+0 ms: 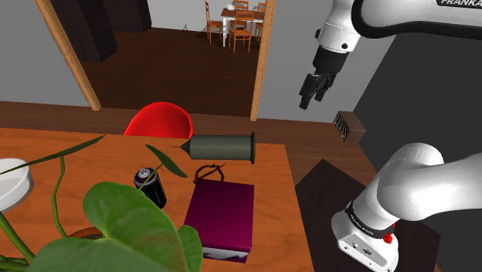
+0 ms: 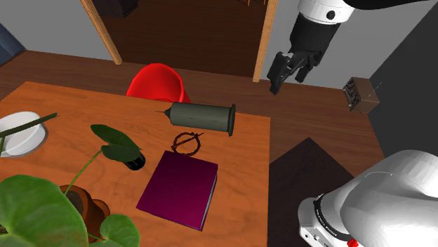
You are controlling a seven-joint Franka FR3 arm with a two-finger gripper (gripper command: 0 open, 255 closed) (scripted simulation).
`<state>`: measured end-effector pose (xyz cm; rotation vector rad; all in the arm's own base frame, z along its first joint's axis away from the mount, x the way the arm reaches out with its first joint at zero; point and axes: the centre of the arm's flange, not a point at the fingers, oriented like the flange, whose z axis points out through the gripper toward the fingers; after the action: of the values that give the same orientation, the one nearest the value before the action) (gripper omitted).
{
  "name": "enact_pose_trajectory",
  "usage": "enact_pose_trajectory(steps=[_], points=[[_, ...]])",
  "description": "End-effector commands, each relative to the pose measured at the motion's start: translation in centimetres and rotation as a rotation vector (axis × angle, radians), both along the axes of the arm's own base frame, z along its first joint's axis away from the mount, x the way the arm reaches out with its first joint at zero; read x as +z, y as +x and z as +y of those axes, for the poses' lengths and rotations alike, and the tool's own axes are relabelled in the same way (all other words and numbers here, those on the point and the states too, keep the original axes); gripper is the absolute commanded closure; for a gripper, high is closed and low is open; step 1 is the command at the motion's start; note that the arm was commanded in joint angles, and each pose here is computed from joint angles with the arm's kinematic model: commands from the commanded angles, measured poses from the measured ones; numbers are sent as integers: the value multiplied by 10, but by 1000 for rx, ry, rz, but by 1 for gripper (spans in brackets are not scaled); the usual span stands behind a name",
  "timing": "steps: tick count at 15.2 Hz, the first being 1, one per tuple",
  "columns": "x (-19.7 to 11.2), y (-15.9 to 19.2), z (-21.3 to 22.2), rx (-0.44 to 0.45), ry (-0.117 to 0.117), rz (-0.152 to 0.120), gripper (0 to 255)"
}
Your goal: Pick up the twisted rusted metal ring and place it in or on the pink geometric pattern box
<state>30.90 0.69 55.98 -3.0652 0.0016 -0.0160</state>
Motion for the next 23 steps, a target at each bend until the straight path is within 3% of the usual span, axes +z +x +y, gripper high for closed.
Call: enact_pose_trajectory(steps=[1, 23], points=[[0, 0, 0, 0, 0, 0, 0], [-237, 84, 128, -65, 11, -179, 0]])
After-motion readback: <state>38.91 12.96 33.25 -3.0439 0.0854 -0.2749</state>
